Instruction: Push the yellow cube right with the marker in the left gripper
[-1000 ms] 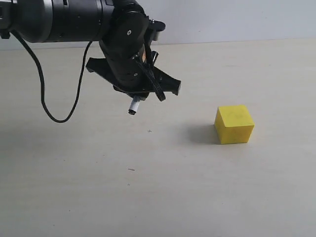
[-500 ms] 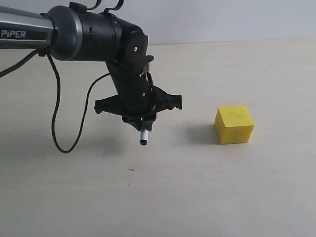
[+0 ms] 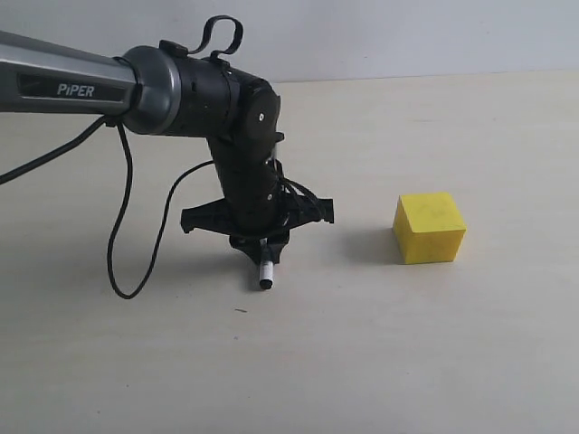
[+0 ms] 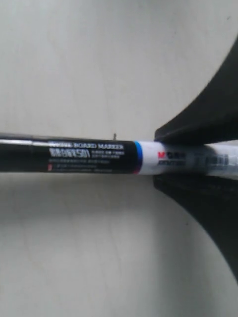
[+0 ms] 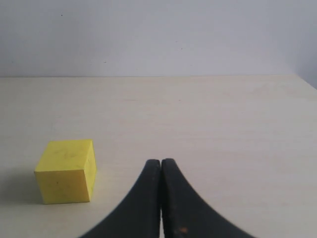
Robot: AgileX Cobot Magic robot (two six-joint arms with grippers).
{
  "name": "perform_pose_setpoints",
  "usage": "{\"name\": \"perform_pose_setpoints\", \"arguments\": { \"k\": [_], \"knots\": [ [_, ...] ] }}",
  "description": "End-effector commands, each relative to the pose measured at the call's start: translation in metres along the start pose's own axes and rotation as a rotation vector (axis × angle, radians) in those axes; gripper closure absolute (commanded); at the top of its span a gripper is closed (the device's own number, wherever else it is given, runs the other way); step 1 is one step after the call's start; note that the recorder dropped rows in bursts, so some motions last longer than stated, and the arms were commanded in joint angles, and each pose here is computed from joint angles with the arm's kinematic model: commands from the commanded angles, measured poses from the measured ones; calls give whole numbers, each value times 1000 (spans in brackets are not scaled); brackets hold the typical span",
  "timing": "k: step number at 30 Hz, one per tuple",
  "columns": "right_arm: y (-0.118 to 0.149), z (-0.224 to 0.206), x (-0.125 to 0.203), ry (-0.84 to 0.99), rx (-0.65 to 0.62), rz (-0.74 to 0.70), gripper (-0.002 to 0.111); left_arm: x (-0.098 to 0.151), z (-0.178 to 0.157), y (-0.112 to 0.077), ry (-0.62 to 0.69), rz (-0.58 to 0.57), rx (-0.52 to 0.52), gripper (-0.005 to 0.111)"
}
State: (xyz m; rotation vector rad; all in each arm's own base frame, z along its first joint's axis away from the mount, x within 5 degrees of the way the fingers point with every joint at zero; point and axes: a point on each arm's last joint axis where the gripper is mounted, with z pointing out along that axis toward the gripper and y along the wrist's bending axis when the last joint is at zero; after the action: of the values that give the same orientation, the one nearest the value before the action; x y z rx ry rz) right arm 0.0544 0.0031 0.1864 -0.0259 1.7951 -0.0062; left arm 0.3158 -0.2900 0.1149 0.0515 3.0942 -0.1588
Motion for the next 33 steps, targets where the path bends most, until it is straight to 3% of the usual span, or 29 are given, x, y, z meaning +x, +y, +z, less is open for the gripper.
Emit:
{"name": "perform_pose_setpoints", "arguments": {
  "k": [1,5,13,19,24,29,31,33],
  "knots": [
    [-1,0,0,-11,9,-7,108,-3,6,0,-2,-17,2,107],
    [-1,0,0,-11,9,-7,108,-4,6,0,-11,-29,9,102],
    [-1,0,0,-11,9,-7,108,-4,6,0,-11,-29,9,58],
    [-1,0,0,-11,9,-7,108,-6,0,2,-24,10,16,41],
    [-1,0,0,-11,9,-7,108,-12,-38,9,-75,95,48,39],
    [-1,0,0,-11,9,-7,108,-13,-104,22,-173,216,94,40],
    [-1,0,0,-11,9,-7,108,-7,-132,25,-218,327,104,46],
    [-1,0,0,-11,9,-7,108,0,-154,29,-242,411,105,60]
  ]
}}
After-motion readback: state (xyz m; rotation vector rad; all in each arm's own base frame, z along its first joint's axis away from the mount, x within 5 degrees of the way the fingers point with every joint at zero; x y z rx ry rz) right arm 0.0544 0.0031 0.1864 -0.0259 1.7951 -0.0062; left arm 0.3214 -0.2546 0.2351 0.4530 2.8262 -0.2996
